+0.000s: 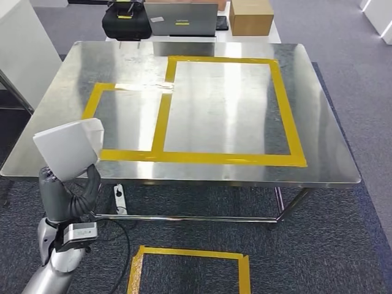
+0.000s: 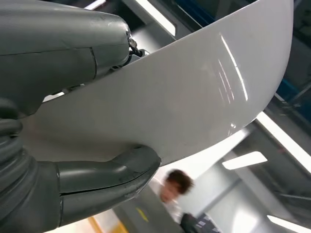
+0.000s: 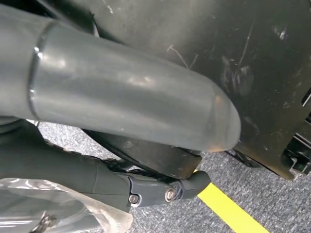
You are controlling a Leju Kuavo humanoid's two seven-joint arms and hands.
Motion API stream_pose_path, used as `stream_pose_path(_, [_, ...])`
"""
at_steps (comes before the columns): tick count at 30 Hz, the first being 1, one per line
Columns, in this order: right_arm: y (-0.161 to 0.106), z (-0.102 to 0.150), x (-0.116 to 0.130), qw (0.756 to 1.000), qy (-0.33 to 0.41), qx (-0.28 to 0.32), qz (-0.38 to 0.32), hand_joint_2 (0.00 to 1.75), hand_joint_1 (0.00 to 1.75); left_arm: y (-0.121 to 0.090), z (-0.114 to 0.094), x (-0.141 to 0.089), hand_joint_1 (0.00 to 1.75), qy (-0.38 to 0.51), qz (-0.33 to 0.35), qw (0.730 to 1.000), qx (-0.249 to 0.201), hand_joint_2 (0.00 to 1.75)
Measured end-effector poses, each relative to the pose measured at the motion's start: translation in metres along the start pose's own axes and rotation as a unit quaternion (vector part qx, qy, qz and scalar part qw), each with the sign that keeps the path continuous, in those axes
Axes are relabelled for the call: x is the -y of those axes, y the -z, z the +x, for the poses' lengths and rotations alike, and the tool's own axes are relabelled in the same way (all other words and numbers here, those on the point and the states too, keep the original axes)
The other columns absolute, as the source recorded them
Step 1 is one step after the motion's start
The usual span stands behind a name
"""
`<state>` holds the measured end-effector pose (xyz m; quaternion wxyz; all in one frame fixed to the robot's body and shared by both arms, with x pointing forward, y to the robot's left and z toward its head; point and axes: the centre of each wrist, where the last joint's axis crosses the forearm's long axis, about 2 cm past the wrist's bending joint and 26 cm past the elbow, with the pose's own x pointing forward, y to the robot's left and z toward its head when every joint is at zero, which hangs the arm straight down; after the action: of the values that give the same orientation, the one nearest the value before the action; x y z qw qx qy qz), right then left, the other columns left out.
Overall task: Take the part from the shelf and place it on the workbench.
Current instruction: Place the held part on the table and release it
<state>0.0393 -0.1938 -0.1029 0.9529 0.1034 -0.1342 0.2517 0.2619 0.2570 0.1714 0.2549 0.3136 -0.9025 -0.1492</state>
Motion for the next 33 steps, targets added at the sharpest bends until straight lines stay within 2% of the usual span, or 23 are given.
stream_pose_path(9, [0.0, 0.001, 0.004, 1.0, 0.01, 0.004, -0.002, 0.0, 0.0, 0.002, -0.033, 0.001, 1.75, 0.116, -0.043, 0.992, -0.026, 1.75])
stream_pose_path(14, [0.0, -0.002, 0.004, 1.0, 0.017, 0.001, 0.004, 0.0, 0.0, 0.015, -0.053, 0.002, 1.75, 0.189, -0.077, 0.978, -0.035, 1.75])
stream_pose_path(24, [0.0, -0.002, 0.004, 1.0, 0.012, -0.001, 0.013, 0.0, 0.0, 0.058, -0.121, 0.004, 1.75, 0.376, -0.16, 0.912, -0.049, 1.75])
stream_pose_path(29, [0.0, 0.0, 0.005, 1.0, 0.01, 0.001, 0.018, 0.0, 0.0, 0.093, -0.157, 0.004, 1.75, 0.419, -0.219, 0.876, -0.089, 1.75])
stream_pose_path(33, [0.0, 0.0, 0.008, 1.0, 0.008, 0.003, 0.02, 0.0, 0.0, 0.111, -0.174, 0.002, 1.75, 0.435, -0.265, 0.852, -0.122, 1.75])
